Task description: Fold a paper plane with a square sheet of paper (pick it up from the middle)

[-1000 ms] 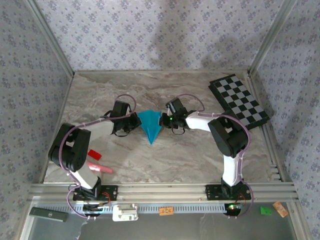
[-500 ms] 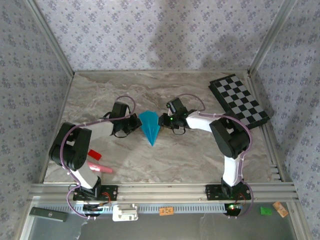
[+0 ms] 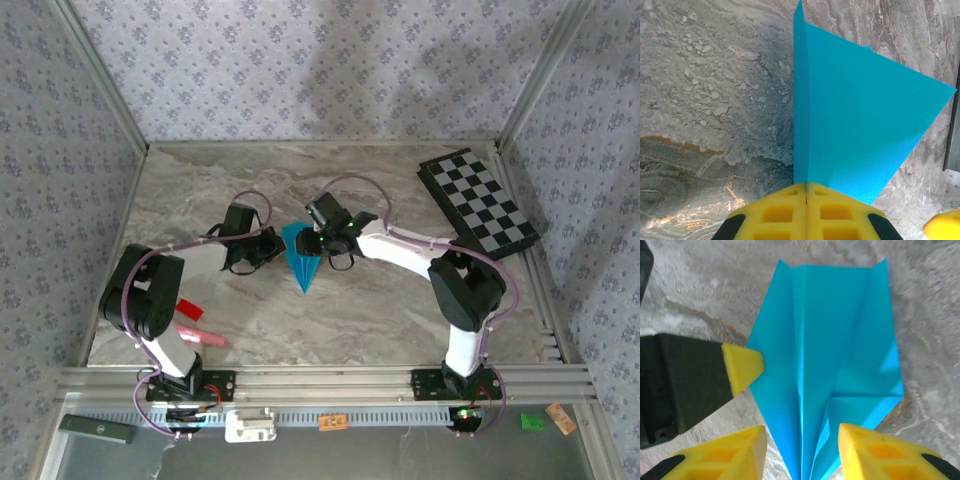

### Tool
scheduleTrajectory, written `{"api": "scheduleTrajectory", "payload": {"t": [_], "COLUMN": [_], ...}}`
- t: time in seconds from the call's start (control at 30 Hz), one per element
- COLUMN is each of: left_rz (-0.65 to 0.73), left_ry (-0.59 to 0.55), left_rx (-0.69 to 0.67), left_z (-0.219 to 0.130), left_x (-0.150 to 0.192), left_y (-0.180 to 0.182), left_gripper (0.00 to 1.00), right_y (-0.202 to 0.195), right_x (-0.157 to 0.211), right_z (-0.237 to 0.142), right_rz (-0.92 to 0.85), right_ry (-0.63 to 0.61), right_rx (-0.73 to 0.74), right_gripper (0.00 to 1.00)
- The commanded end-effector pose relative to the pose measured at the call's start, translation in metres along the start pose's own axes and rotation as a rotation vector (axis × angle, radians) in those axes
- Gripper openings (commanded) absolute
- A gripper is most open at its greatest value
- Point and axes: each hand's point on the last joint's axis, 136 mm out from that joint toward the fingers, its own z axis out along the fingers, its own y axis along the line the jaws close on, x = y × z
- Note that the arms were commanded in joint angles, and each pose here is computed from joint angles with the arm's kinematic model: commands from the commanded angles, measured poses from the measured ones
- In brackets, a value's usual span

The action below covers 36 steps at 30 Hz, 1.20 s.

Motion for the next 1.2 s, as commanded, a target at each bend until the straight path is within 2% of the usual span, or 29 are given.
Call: {"api": "scheduleTrajectory", "payload": {"t": [0.0,0.27,0.53,1.17], "left_rz": [0.001,0.001,0.003,0.001], "left_ry": [0.003,0.007,0.009,0.009], "left_rx": [0.021,0.021,0.026,0.026], "left_z": [0.002,0.003,0.002,0.002], "left_x": [-0.004,-0.003,-0.003,-0.004], "left_y": [-0.005,-0.004,-0.006,-0.007], "left_gripper": [0.00,0.00,0.00,0.00], "right_y": [-0.008,-0.004,0.005,0.002], "right_x": [0.012,0.018,0.026,0.036], "right_z": [0.011,0.023,0.032,0.045], "right_rz": [-0.017,-0.025,-0.047,-0.052], "right_ry": [0.056,0.110,0.161,0.244], "right_rx": [0.063,0.056,0.023,0.059], "right_gripper": [0.45,0.52,0.53,0.49]}}
